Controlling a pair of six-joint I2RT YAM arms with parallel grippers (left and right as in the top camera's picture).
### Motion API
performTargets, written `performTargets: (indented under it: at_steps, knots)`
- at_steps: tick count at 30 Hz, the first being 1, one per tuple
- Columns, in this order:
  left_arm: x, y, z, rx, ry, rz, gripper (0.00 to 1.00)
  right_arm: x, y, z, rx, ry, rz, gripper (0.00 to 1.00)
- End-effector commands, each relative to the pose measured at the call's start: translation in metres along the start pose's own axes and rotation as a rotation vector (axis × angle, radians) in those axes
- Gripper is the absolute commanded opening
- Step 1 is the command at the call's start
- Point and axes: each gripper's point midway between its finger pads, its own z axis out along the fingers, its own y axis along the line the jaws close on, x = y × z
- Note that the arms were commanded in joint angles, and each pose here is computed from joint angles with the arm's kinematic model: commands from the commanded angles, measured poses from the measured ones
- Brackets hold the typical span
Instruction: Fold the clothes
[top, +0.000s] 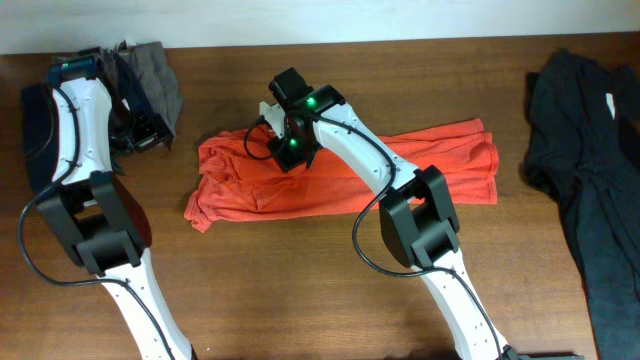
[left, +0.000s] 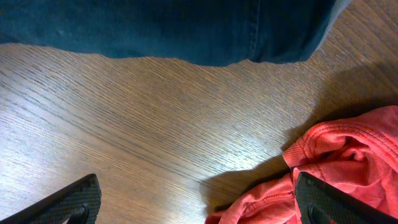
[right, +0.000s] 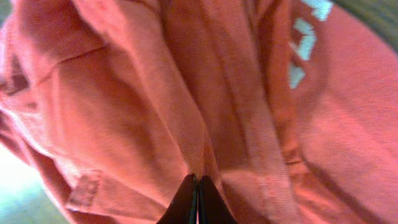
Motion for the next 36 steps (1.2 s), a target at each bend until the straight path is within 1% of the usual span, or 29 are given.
performTargets:
  at_steps: [1, 6, 9, 15, 26, 28, 30, 31, 32, 33, 34, 35, 36]
  knots:
    - [0.001, 0.0, -0.006, 0.006, -0.008, -0.014, 0.99, -0.008, 0.029, -0.022, -0.112, -0.036, 0.002, 0.04]
    - [0.001, 0.0, -0.006, 0.006, -0.008, -0.014, 0.99, -0.01, 0.062, -0.04, -0.284, -0.048, 0.013, 0.04]
    - [0.001, 0.0, -0.006, 0.006, -0.009, -0.014, 0.99, -0.006, 0.073, -0.043, -0.348, -0.026, 0.049, 0.04]
    - [0.001, 0.0, -0.006, 0.007, -0.01, -0.014, 0.99, 0.001, 0.108, -0.047, -0.472, 0.007, 0.033, 0.04]
    - [0.001, 0.0, -0.006, 0.007, -0.012, -0.014, 0.99, 0.017, 0.163, -0.033, -0.497, 0.084, 0.028, 0.04]
    - [0.001, 0.0, -0.006, 0.007, -0.012, -0.014, 0.99, 0.018, 0.165, -0.03, -0.479, 0.088, 0.022, 0.04]
    - [0.001, 0.0, -0.006, 0.007, -0.011, -0.014, 0.99, 0.018, 0.163, -0.027, -0.449, 0.087, 0.023, 0.1]
    - [0.001, 0.0, -0.006, 0.007, -0.011, -0.014, 0.99, 0.018, 0.161, -0.027, -0.44, 0.086, 0.023, 0.15]
    - [0.001, 0.0, -0.006, 0.007, -0.011, -0.014, 0.99, 0.018, 0.16, -0.026, -0.431, 0.085, 0.024, 0.28]
    - [0.001, 0.0, -0.006, 0.007, -0.011, -0.014, 0.99, 0.018, 0.159, -0.026, -0.426, 0.084, 0.023, 0.44]
    - [0.001, 0.0, -0.006, 0.007, -0.011, -0.014, 0.99, 0.018, 0.159, -0.026, -0.426, 0.084, 0.023, 0.73]
    - [0.001, 0.0, -0.006, 0.007, -0.011, -0.014, 0.99, 0.017, 0.158, -0.026, -0.426, 0.081, 0.023, 0.85]
    - [0.001, 0.0, -0.006, 0.007, -0.01, -0.014, 0.99, 0.017, 0.158, -0.026, -0.426, 0.08, 0.021, 0.92]
